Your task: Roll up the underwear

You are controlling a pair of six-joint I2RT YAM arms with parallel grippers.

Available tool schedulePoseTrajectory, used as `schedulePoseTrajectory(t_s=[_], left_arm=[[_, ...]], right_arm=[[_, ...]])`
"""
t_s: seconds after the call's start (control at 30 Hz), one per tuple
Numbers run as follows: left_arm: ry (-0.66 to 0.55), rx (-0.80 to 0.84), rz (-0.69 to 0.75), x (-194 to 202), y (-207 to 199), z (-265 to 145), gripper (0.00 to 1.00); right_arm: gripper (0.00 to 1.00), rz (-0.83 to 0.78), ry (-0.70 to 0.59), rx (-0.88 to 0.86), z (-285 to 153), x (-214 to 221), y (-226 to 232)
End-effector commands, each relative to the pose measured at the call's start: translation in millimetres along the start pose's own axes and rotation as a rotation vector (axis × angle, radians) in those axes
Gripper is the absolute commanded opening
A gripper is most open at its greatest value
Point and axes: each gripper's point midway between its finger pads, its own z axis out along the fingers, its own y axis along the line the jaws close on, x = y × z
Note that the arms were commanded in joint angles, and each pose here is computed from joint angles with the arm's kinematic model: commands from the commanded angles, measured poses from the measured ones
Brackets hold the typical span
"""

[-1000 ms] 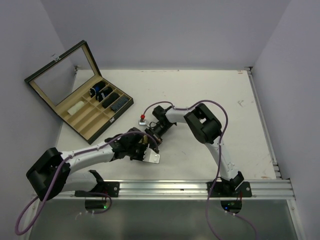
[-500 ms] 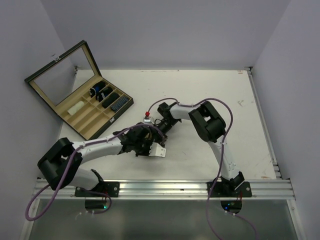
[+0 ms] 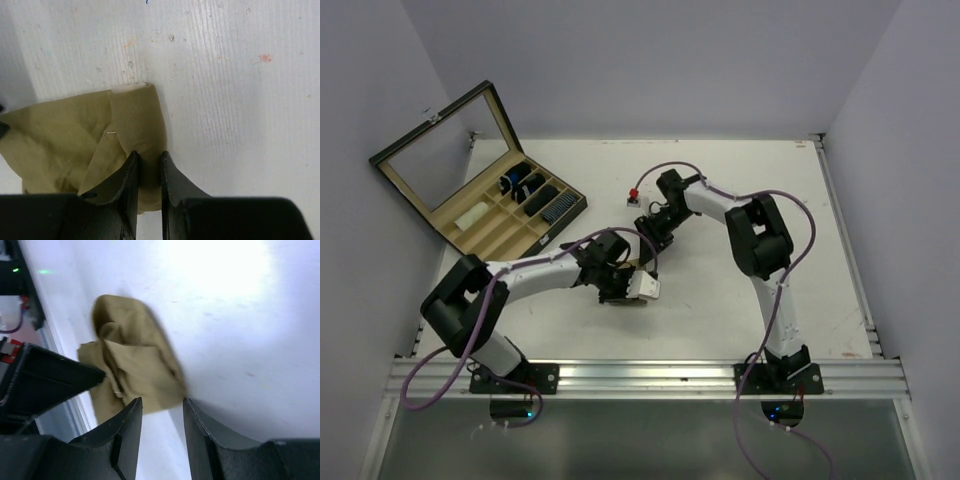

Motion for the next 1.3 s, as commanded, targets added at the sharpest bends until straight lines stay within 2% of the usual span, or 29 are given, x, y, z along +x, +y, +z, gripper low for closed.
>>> schedulePoseTrajectory(t_s=[0.0,0.1,0.2,0.33,0.53,0.63,0.77,0.87,1.0,1.27], left_arm=[[0.166,0.27,-0.17,54,-64,6,0.0],[0.138,0.31,-0.232,53,-50,4,0.0],[0.126,0.367,-0.319,58,-33,3,0.0],[0.13,0.442,-0.438,73,-10,15,0.0],[0.119,0.488,-0.511,84,28,28,0.02],[0.138,0.517,-0.53,94,33,36,0.04],[0.141,0.514,-0.538,99,47,41,0.05],[0.147,0.516,-0.542,103,49,43,0.05],[0.145,0.517,-0.558,105,49,47,0.06],[0.141,0.519,-0.562,107,49,48,0.08]], right_arm=[[0.42,-0.099,-0.101,0.15,-54,-29,-12],[0.42,-0.13,-0.171,0.178,-88,-31,-7],[0.42,-0.2,-0.185,0.225,-108,-19,6],[0.42,-0.31,-0.203,0.263,-120,-1,26],[0.42,-0.447,-0.238,0.298,-128,20,56],[0.41,-0.556,-0.198,0.317,-107,28,70],[0.42,-0.79,-0.106,0.398,-66,32,93],[0.44,-0.919,-0.054,0.391,-34,33,106],[0.46,-1.01,-0.016,0.405,1,29,100],[0.47,-1.082,0.004,0.425,31,25,85]])
